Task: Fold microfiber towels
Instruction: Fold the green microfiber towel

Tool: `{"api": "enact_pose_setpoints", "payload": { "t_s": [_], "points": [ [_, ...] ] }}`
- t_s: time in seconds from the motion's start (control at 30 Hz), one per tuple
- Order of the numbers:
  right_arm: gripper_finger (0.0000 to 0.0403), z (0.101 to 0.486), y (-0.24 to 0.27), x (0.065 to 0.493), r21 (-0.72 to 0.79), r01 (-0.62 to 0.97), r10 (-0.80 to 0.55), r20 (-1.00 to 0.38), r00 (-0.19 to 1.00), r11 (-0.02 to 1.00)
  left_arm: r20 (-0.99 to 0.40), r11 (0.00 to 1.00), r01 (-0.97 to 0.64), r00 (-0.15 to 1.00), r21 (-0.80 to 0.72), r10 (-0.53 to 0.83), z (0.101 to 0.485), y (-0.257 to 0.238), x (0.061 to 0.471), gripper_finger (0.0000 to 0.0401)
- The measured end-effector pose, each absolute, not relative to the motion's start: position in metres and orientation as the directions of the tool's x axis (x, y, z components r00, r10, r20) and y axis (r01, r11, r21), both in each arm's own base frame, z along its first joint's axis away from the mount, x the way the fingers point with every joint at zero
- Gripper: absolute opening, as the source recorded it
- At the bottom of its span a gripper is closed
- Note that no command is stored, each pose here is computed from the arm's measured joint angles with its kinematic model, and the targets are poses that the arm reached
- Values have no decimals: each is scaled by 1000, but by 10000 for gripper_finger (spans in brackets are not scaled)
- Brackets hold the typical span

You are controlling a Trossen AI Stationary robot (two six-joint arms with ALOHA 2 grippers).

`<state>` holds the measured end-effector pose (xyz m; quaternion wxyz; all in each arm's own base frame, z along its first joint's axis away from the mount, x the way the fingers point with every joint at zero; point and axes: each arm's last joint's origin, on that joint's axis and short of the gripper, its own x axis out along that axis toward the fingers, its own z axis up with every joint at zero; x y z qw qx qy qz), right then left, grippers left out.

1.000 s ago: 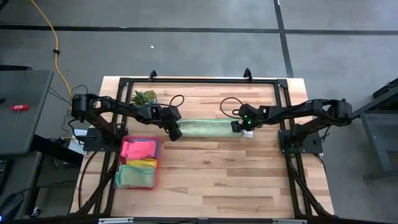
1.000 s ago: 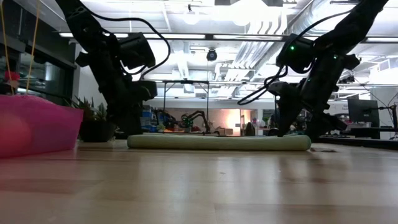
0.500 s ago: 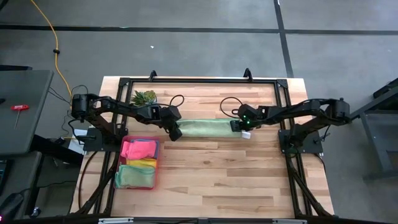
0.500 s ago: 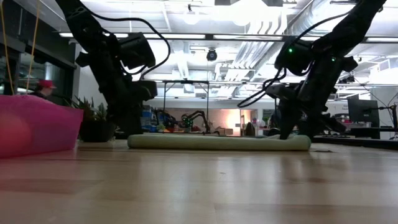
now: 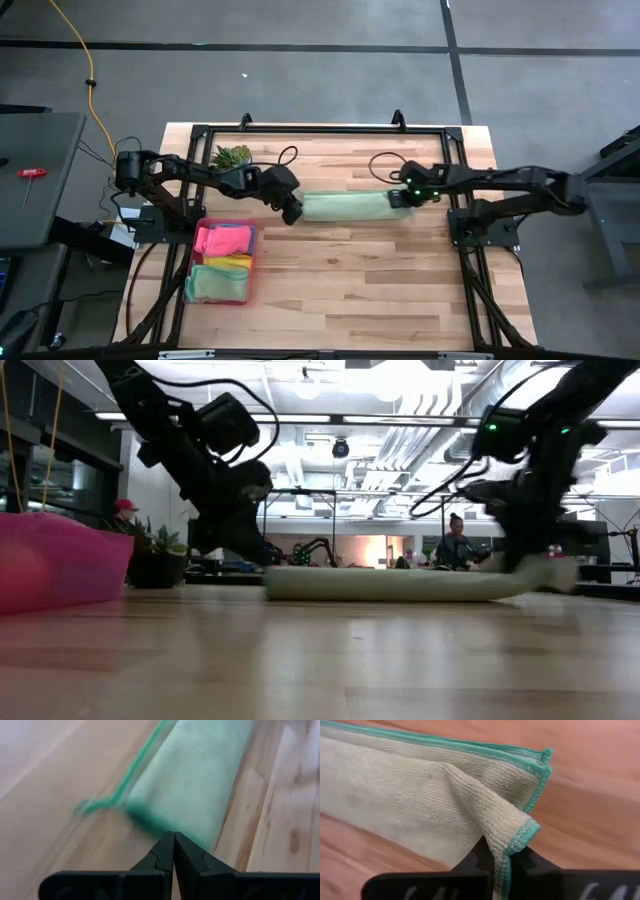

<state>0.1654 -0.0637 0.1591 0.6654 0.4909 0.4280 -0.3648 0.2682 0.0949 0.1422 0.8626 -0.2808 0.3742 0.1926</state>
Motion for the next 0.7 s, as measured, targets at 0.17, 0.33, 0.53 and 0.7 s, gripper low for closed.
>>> {"api": "enact_pose_setpoints", "payload": {
  "t_s": [0.17,0.33,0.53,0.7],
  "points": [
    [3,180,-56,133,242,945,-45,-965,257,221,-713,778,-514,690,-362,124,159,100,281,0],
    [2,201,-51,117,178,959,-57,-979,195,220,-683,810,-509,704,-292,196,173,104,290,0],
    [1,216,-54,124,228,959,-79,-967,243,168,-683,821,-519,690,-237,239,174,106,290,0],
    [1,224,-58,141,273,946,-77,-954,289,172,-709,829,-513,669,-225,221,166,102,291,0]
  ]
}}
